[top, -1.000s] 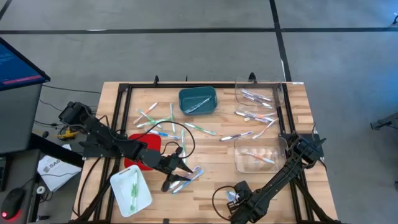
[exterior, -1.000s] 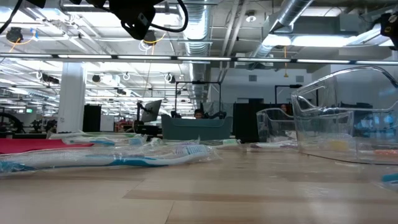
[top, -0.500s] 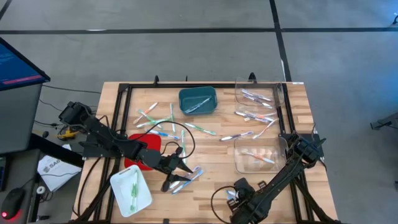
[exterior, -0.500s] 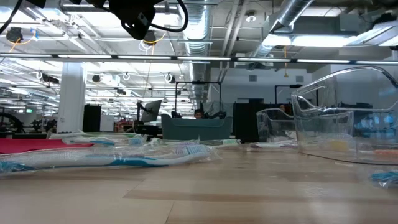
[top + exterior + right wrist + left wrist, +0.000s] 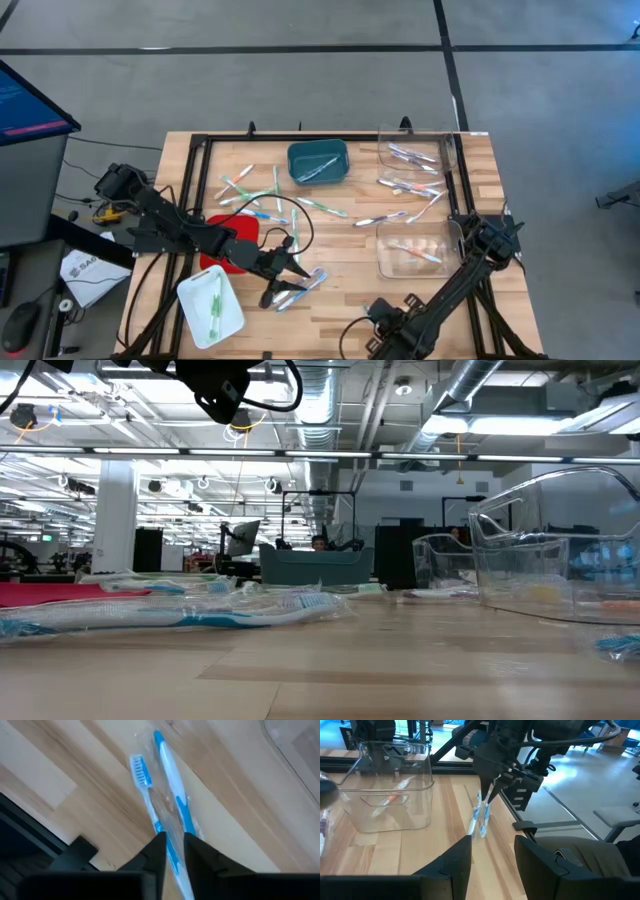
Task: Pick & Place Toothbrushes
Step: Put the blue toothbrush into the blue bin
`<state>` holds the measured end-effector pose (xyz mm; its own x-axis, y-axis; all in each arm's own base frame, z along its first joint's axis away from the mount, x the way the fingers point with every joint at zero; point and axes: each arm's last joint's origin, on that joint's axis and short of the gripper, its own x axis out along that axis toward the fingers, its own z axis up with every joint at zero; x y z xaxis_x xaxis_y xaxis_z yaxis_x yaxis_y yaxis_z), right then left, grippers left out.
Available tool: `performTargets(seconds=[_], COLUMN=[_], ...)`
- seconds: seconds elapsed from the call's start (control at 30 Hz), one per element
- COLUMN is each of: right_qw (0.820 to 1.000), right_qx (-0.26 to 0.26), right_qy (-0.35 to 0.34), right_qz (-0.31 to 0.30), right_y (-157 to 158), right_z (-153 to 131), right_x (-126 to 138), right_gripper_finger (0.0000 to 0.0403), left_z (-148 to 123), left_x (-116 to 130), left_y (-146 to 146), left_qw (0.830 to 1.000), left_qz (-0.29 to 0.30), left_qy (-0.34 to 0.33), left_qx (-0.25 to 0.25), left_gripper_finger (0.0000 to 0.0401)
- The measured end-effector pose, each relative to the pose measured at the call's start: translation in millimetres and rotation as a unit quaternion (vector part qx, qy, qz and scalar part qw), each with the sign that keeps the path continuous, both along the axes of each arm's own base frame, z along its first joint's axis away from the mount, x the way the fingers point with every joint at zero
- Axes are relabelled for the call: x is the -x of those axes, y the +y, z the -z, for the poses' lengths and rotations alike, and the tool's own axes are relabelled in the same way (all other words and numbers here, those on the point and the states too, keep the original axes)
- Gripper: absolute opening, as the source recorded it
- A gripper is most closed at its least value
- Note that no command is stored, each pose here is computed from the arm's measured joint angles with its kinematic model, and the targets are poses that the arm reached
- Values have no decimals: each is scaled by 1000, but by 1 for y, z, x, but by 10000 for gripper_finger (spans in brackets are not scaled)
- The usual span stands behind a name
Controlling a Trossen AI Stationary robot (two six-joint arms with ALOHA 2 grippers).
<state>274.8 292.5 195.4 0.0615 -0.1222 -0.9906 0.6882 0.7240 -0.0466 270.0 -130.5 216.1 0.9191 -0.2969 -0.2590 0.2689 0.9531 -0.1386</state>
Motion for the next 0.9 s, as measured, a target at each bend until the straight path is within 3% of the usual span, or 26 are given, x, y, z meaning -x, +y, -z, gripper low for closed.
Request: performTargets(seconds=[0.2,0.4,0.9], right_qw=[1000,1000,999], right_qx=[11,13,34], right_qy=[8,1,16], right_qz=[-8,8,15], right_y=[4,13,11], right_z=[4,20,35], right_x=[9,26,38], right_gripper_finger=[123,157,150], left_z=[0,0,1], left_x=[0,0,0], left_y=[0,0,0], left_qw=[1000,1000,1000], left_qz=[0,1,2], left_qy=[0,0,1], left_qx=[-1,-1,-1], left_gripper_finger=[145,145,145])
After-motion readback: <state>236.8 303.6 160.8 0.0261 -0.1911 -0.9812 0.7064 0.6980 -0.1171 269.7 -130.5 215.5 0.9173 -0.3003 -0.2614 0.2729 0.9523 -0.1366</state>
